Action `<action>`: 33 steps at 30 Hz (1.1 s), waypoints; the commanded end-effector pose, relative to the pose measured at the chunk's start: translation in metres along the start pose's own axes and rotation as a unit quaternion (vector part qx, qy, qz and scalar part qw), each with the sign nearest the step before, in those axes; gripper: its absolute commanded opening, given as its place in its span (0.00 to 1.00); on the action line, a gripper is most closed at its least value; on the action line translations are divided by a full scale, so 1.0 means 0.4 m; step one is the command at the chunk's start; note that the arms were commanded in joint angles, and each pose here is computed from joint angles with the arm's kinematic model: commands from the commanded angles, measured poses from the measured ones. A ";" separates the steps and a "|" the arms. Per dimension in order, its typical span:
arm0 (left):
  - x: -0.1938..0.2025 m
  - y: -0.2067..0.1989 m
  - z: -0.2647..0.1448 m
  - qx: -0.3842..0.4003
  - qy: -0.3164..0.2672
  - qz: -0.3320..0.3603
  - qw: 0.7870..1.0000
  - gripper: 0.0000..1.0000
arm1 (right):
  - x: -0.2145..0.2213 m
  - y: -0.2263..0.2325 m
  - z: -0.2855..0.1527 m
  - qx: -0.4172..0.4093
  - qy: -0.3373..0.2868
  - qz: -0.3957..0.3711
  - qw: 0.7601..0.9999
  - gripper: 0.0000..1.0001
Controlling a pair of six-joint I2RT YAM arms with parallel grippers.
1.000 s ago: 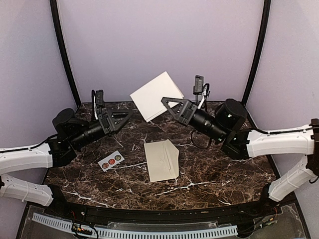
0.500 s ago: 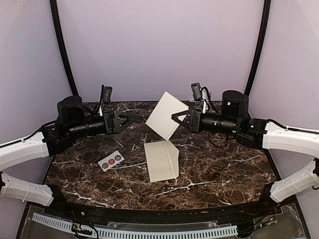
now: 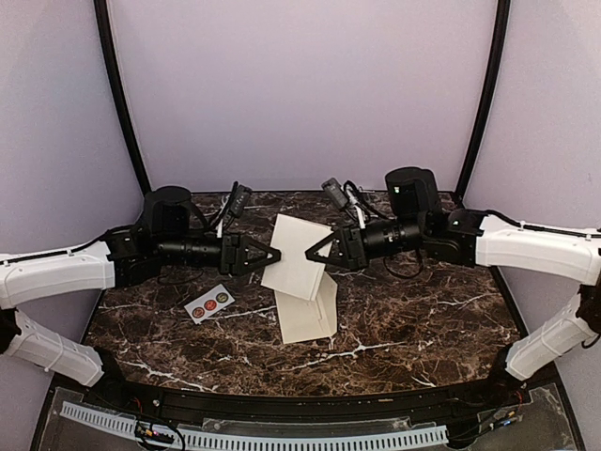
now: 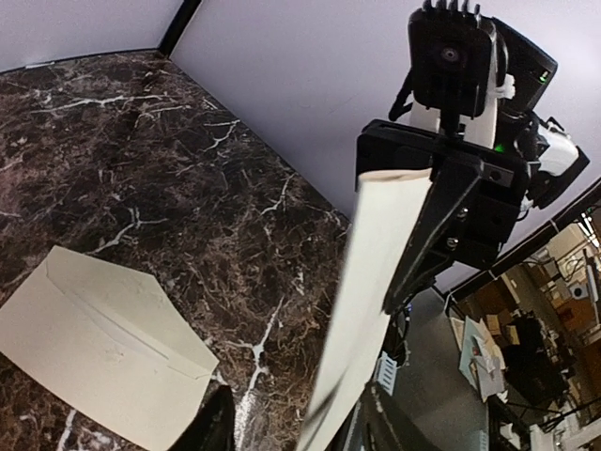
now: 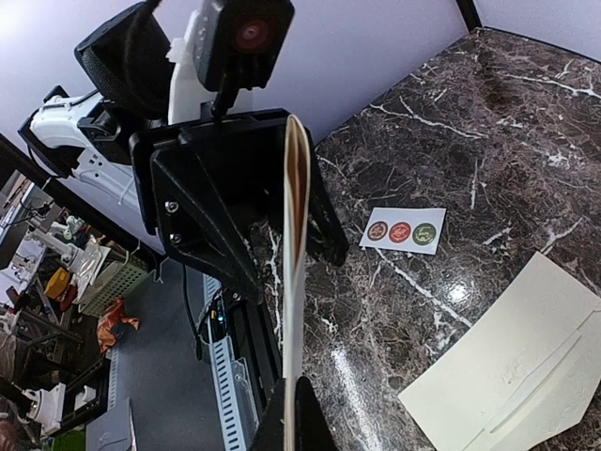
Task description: Place the letter into the envelope and seal it
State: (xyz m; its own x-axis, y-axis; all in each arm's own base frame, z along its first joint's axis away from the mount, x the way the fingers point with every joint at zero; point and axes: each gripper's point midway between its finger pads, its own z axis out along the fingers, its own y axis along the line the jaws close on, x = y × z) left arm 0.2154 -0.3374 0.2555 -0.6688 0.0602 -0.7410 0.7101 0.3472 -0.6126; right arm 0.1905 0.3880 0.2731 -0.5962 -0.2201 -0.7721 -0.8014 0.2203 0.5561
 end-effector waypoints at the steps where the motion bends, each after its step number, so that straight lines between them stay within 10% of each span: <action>1: -0.023 -0.066 -0.001 0.060 -0.012 0.020 0.998 0.39 | -0.014 0.026 0.006 -0.024 0.012 -0.021 0.999 0.00; 9: -0.015 -0.073 0.009 0.076 -0.006 0.016 0.997 0.01 | -0.026 0.025 0.013 -0.024 0.004 -0.029 0.999 0.00; 13: -0.027 -0.083 0.000 0.085 -0.022 0.013 0.996 0.00 | -0.048 0.037 -0.004 -0.026 -0.030 -0.035 0.999 0.01; 20: -0.069 -0.101 -0.043 0.098 -0.102 0.004 0.990 0.00 | -0.088 0.056 -0.046 -0.048 -0.133 -0.002 0.990 0.55; 33: -0.105 -0.134 -0.093 0.133 -0.169 -0.007 0.977 0.00 | -0.100 0.083 -0.012 -0.074 -0.182 0.026 0.980 0.54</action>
State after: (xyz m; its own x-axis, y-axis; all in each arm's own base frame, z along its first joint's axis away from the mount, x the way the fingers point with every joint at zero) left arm 0.2059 -0.3281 0.3137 -0.6169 -0.2274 -0.7534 0.7426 0.1488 -0.6530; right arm 0.1852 0.3911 0.3083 -0.6105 0.0817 -0.7878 -0.7788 0.1191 0.6159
